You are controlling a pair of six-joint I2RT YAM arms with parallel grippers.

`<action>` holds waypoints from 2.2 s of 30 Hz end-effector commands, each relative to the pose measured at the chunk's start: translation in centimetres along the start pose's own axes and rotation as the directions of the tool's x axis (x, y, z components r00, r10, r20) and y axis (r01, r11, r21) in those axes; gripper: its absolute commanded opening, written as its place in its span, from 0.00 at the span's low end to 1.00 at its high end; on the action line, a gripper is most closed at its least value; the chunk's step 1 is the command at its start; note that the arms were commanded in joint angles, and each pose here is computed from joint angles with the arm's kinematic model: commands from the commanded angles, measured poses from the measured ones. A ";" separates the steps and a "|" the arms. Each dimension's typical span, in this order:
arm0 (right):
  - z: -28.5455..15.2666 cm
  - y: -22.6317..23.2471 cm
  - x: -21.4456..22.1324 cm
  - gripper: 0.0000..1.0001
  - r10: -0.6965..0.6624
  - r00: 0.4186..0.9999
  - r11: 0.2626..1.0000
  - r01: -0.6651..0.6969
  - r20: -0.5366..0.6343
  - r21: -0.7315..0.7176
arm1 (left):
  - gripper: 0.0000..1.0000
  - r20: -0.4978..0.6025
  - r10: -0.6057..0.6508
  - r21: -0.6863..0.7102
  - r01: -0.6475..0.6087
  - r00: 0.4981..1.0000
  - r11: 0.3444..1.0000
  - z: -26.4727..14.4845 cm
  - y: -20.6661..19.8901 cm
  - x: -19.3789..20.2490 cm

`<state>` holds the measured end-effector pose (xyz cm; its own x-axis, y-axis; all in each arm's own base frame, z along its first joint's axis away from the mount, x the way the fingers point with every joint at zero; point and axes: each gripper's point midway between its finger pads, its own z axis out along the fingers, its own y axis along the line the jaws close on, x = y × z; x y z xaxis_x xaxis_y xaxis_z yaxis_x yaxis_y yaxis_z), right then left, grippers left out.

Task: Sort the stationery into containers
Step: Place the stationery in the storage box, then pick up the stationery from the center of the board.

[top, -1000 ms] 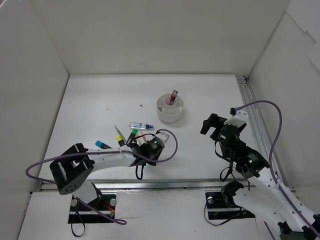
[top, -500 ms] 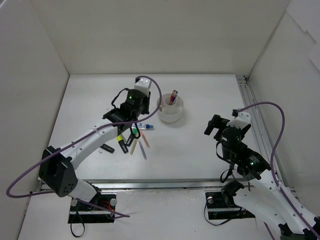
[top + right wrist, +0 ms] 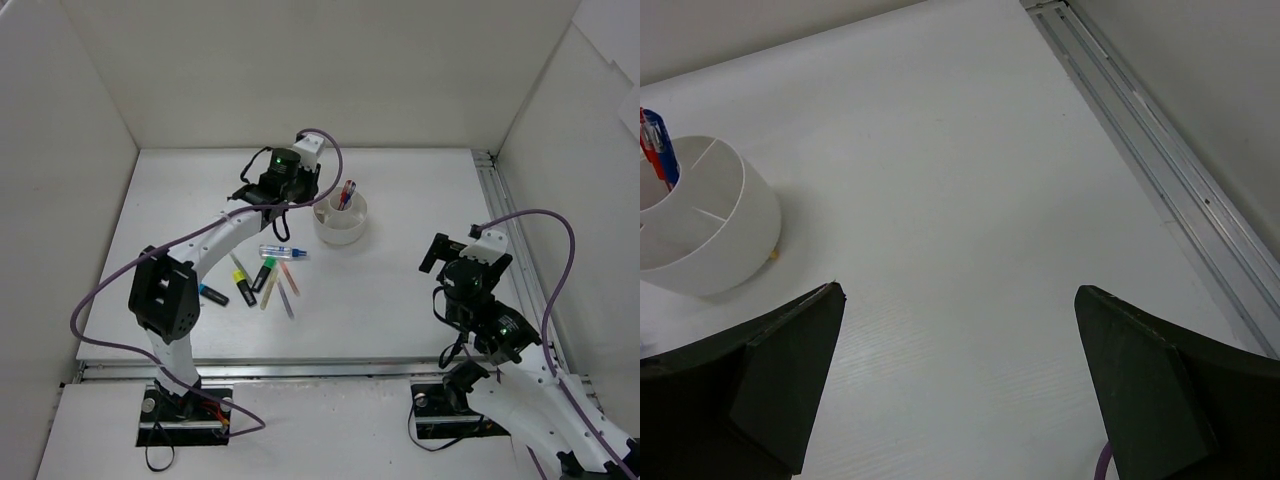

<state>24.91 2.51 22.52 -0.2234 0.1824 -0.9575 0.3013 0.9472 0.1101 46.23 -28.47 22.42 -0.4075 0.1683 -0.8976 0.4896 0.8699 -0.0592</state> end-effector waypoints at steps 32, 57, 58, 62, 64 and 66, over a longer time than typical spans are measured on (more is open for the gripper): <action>1.4 -0.6 -0.3 0.98 -0.045 0.999 0.995 0.044 0.004 0.084 | 0.36 -0.003 -0.082 0.105 0.082 0.997 0.991 4.1 -2.2 0.2; 1.6 10.6 5.0 0.98 -0.342 0.921 0.887 0.250 -0.186 -0.388 | 1.00 0.154 -0.286 -0.236 0.316 0.946 0.919 -17.2 4.2 4.4; 1.7 11.8 4.7 0.98 -0.350 0.920 0.876 0.254 -0.178 -0.411 | 1.00 0.157 -0.308 -0.261 0.340 0.939 0.904 -18.4 4.8 5.8; 1.0 19.1 5.9 0.98 -0.464 0.879 0.736 0.314 -0.109 -0.600 | 1.00 0.123 -0.377 -0.355 0.396 0.918 0.847 -20.9 6.2 9.9; 1.9 21.9 6.5 0.98 -0.515 0.851 0.695 0.343 -0.105 -0.631 | 1.00 0.132 -0.411 -0.399 0.428 0.902 0.811 -22.3 6.9 11.5; 2.7 23.9 9.0 0.98 -0.578 0.806 0.658 0.366 -0.130 -0.659 | 1.00 0.133 -0.423 -0.416 0.438 0.896 0.797 -22.9 7.1 12.3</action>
<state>30.50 21.78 14.47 -0.5487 -0.3337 -0.7666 -0.3968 0.9110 -0.1125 27.87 -11.55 20.85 -0.4881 -0.2003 -0.8495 0.0099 0.9720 -0.2349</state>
